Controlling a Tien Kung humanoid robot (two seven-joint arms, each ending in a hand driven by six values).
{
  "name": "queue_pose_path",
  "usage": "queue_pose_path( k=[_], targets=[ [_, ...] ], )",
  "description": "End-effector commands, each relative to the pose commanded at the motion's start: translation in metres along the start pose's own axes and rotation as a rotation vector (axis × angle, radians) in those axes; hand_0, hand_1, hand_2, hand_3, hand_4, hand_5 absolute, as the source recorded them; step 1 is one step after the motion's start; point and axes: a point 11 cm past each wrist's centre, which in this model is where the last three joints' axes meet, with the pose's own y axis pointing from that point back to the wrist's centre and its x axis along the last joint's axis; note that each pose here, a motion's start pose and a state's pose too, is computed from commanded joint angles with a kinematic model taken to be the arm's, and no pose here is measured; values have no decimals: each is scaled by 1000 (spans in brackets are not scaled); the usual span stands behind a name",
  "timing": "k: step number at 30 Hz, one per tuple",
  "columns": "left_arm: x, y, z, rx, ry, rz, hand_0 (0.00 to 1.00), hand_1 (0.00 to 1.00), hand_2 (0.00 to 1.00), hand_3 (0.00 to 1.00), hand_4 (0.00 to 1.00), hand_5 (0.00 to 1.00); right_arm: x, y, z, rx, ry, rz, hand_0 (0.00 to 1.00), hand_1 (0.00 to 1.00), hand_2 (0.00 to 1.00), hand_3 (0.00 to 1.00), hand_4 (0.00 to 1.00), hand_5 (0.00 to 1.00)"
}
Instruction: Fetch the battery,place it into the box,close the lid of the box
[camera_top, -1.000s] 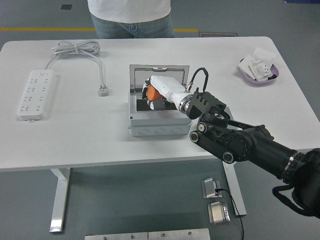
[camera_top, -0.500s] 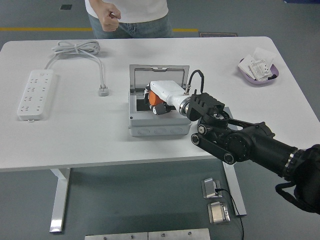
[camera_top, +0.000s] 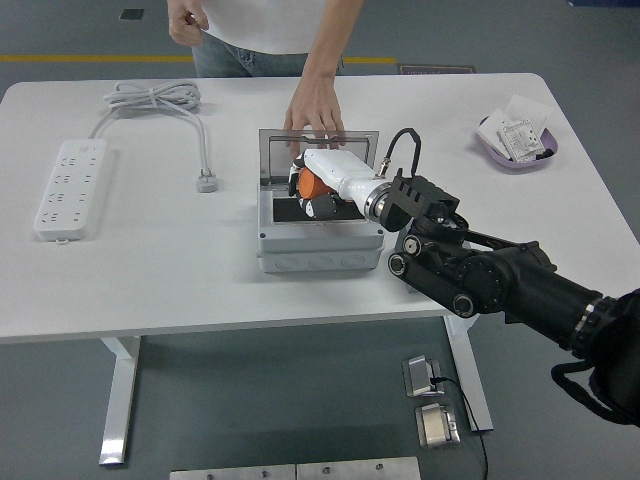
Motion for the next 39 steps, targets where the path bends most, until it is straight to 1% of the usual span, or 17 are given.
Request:
queue_pose_path(
  k=[1, 2, 7, 8, 13, 14, 18, 21, 25, 27, 31, 32, 37, 38, 39],
  targets=[
    [0, 0, 0, 0, 0, 0, 617, 675, 611, 649, 723, 155, 0, 0, 0, 0, -2, 0, 310, 377, 574, 651, 333, 122],
    [0, 0, 0, 0, 0, 0, 616, 675, 611, 648, 721, 154, 0, 0, 1, 0, -2, 0, 610, 613, 677, 789, 690, 325],
    [-1, 0, 1, 1, -1, 0, 616, 675, 611, 648, 721, 154, -1, 1, 2, -4, -5, -5, 610, 613, 677, 789, 690, 325],
    [-1, 0, 1, 0, -1, 0, 616, 675, 611, 649, 721, 155, -1, 1, 3, -4, -7, -5, 749, 698, 704, 822, 860, 533],
    [-1, 0, 1, 2, -1, 0, 616, 675, 611, 649, 721, 155, 0, 3, 3, -2, -17, 0, 749, 698, 704, 822, 860, 533],
    [-1, 0, 1, 3, -1, 0, 616, 675, 611, 648, 720, 154, 0, 3, 3, -1, -19, 2, 790, 723, 717, 830, 902, 577],
    [-1, 0, 0, 4, -3, 1, 616, 675, 611, 648, 720, 154, 3, 5, 3, 1, -24, 11, 790, 723, 717, 830, 902, 577],
    [-1, 0, -1, 5, -2, 1, 616, 675, 610, 648, 718, 155, 8, 8, 0, 5, -44, 11, 791, 721, 722, 831, 904, 581],
    [-2, 0, -2, 9, 1, -1, 616, 675, 610, 648, 718, 155, 25, 12, -5, 12, -95, 13, 791, 721, 722, 831, 904, 581],
    [-3, 0, -2, 12, 1, -2, 615, 675, 608, 647, 715, 151, 37, 15, -9, 13, -123, 10, 786, 720, 721, 831, 904, 581],
    [-3, 0, -3, 16, 2, -2, 615, 675, 608, 647, 715, 151, 56, 19, -15, 17, -154, -4, 786, 720, 721, 831, 904, 581],
    [-3, 0, -2, 17, 3, -1, 615, 675, 607, 646, 713, 148, 60, 20, -16, 20, -161, -6, 767, 709, 710, 812, 905, 592],
    [-4, 0, -1, 18, 2, -1, 615, 675, 607, 646, 713, 148, 77, 18, -15, 20, -173, 12, 767, 709, 710, 812, 905, 592],
    [-4, 0, 0, 18, 1, -2, 615, 675, 607, 646, 712, 147, 80, 16, -13, 17, -177, 17, 731, 674, 694, 801, 889, 599],
    [-4, 0, 0, 18, 1, -2, 615, 675, 607, 646, 712, 147, 82, 15, -11, 14, -182, 21, 731, 674, 694, 801, 889, 599]
  ],
)
